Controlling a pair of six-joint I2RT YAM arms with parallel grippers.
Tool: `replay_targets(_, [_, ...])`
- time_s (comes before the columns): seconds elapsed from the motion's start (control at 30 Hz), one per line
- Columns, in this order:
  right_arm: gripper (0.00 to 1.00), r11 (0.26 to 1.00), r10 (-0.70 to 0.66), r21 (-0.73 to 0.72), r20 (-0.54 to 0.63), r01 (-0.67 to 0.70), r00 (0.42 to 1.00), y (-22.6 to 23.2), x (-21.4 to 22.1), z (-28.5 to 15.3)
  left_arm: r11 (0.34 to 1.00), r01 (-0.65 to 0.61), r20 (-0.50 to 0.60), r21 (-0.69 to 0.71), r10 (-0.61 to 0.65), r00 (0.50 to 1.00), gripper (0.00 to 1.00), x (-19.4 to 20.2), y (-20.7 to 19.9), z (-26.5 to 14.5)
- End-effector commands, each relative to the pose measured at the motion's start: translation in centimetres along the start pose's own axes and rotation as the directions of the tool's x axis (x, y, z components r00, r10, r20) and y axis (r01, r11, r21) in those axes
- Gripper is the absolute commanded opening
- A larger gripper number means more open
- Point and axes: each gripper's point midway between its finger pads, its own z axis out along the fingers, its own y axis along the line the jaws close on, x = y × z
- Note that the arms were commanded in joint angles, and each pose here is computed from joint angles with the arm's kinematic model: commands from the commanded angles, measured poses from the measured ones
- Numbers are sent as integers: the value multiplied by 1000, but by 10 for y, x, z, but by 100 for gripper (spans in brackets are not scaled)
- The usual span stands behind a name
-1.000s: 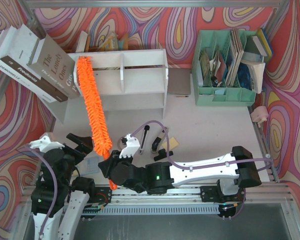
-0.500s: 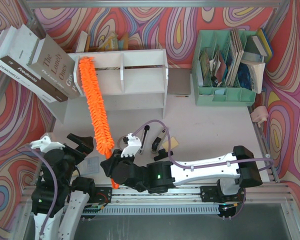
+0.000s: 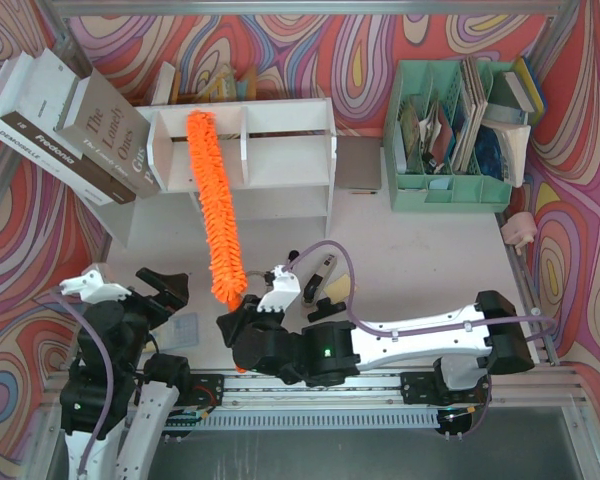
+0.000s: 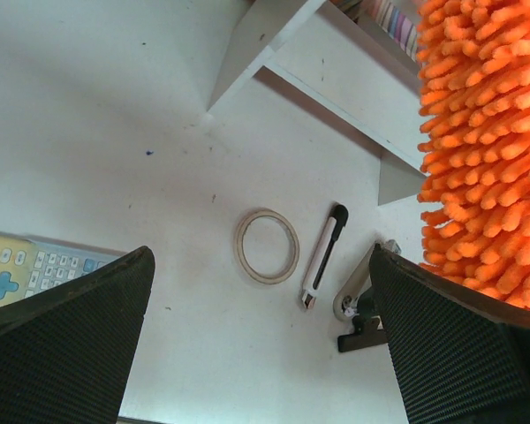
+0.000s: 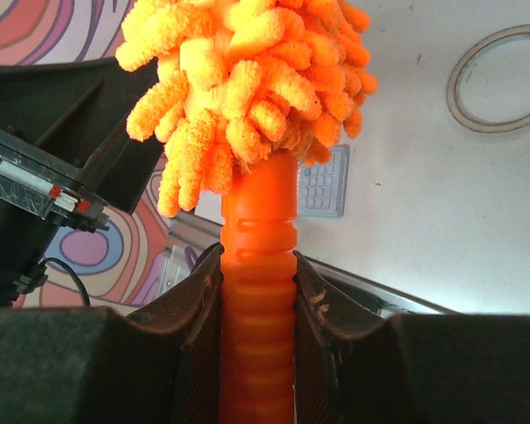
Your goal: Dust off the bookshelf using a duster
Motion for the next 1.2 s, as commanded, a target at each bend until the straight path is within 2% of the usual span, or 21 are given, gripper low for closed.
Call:
replay_targets(0.0, [0,997,73,29,129,-77,989,-5,-40,-10,995,-58,3,86,58,998,98,-4,-15,-4])
replay_targets(0.17, [0,998,13,-58,34,-11,999,20,-22,-1,974,-118,-35,194,127,991,98,-2,-36,-13])
replay_targets(0.33, [0,993,-31,-119,-31,27,999,39,-6,7,976,-113,-17,186,118,993,98,-2,-32,-14])
replay_targets(0.47, [0,995,-13,-94,-11,12,1000,31,-12,7,983,-102,-9,154,104,994,98,-3,-27,-13])
replay_targets(0.63, [0,996,83,31,74,-85,994,-9,-32,-1,986,-97,-16,132,100,995,98,-3,-23,-10])
replay_targets(0.87, [0,992,119,36,99,-123,988,-17,-43,-9,988,-90,-12,125,92,996,98,-3,-22,-8])
replay_targets(0.97, [0,996,92,3,57,-92,994,-6,-32,-4,989,-87,-15,122,90,996,98,-3,-22,-7])
replay_targets(1.17, [0,988,-19,-152,-53,11,998,41,-4,5,990,-84,-15,114,86,996,98,-3,-21,-6])
